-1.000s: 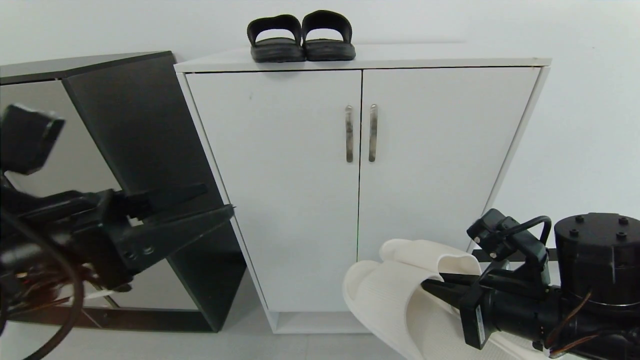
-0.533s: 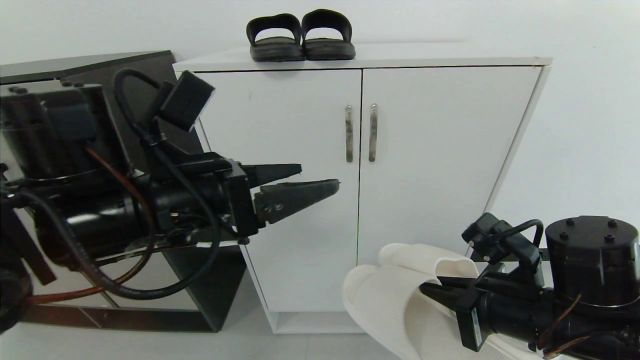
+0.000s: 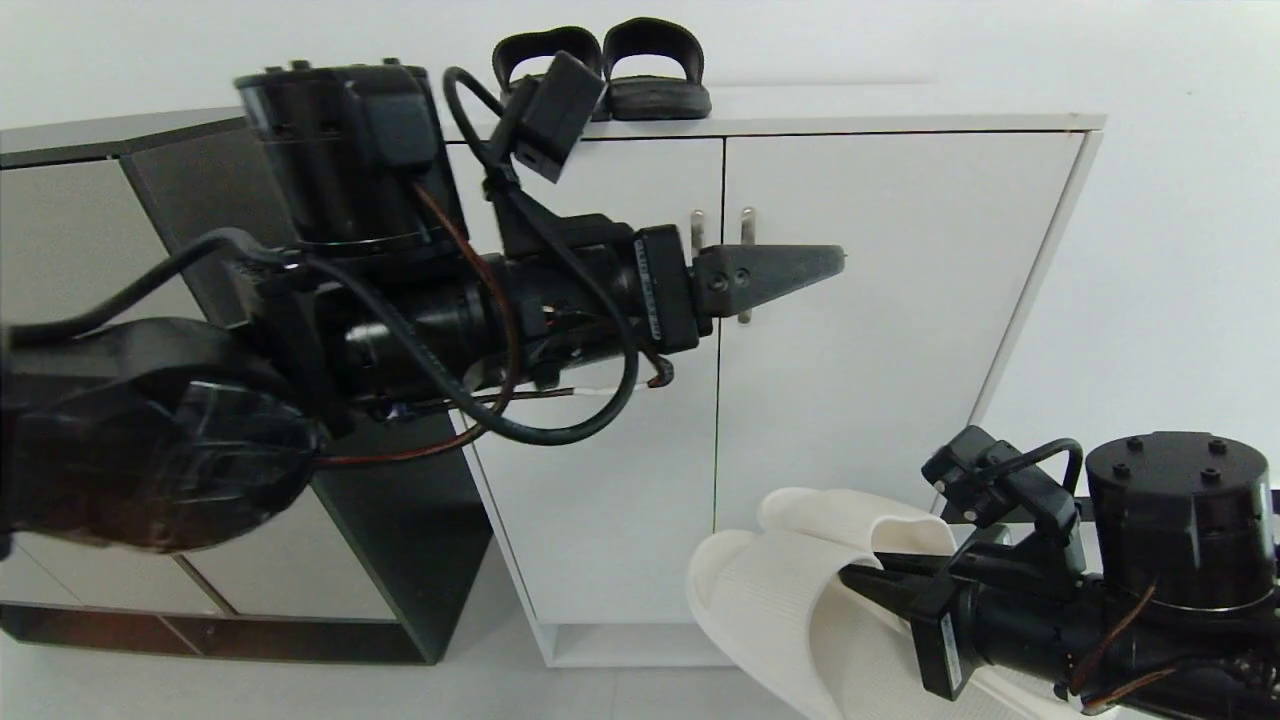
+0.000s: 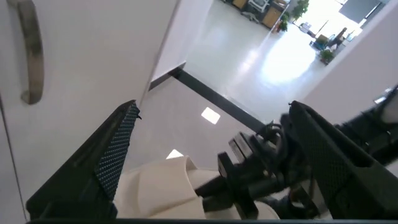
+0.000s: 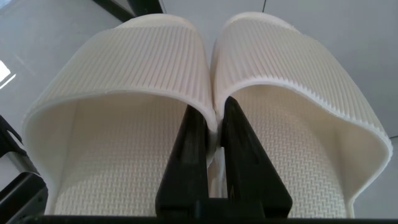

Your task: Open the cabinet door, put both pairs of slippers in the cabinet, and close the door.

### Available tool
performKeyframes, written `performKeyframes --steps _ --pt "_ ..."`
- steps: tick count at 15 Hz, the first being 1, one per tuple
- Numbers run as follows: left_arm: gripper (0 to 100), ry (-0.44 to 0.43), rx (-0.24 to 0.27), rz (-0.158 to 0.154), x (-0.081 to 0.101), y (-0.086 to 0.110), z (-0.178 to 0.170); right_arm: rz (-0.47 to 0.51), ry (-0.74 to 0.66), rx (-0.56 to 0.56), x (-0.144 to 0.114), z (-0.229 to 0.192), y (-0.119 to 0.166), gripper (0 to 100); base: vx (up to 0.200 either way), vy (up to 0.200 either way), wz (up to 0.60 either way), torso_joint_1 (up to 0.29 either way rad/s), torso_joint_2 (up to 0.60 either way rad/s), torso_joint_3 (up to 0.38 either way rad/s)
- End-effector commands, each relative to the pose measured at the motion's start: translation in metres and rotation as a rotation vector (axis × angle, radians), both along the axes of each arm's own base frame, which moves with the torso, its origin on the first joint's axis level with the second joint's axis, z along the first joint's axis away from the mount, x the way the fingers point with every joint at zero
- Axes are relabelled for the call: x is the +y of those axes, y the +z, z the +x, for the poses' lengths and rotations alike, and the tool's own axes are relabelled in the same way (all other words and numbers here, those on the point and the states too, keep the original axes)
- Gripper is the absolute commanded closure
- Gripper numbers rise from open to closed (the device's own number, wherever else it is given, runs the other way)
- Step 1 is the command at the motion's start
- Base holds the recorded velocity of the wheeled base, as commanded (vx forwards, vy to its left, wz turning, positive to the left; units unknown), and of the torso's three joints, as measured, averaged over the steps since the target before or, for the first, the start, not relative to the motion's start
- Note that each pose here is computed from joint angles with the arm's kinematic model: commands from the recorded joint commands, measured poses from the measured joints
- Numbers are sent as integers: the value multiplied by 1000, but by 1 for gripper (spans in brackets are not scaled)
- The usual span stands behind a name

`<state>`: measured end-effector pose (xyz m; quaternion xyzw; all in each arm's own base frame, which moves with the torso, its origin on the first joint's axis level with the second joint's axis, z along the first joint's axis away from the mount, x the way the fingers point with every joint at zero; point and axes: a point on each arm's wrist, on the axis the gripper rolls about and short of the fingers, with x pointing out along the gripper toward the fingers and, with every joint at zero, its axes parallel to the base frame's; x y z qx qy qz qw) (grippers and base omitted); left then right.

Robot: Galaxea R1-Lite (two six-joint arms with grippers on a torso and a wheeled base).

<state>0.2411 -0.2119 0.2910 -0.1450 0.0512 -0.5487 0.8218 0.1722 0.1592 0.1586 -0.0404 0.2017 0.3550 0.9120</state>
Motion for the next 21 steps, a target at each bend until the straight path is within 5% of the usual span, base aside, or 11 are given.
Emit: performKeyframes --steps 1,6,8,15,21 --pt "0 29 17 9 -25 -10 23 0 -2 0 0 1 0 100 0 0 0 0 0 0" --pt "0 100 59 45 -39 -2 35 -5 -8 2 1 3 -3 100 0 0 0 0 0 0" --pt "0 85 25 65 -38 -2 36 -3 -11 2 0 4 -3 100 0 0 0 0 0 0" --pt "0 191 25 61 -14 -4 72 2 -10 -2 0 4 -2 100 0 0 0 0 0 0" --pt "0 198 25 61 -26 -13 91 -4 -8 5 1 4 -4 100 0 0 0 0 0 0"
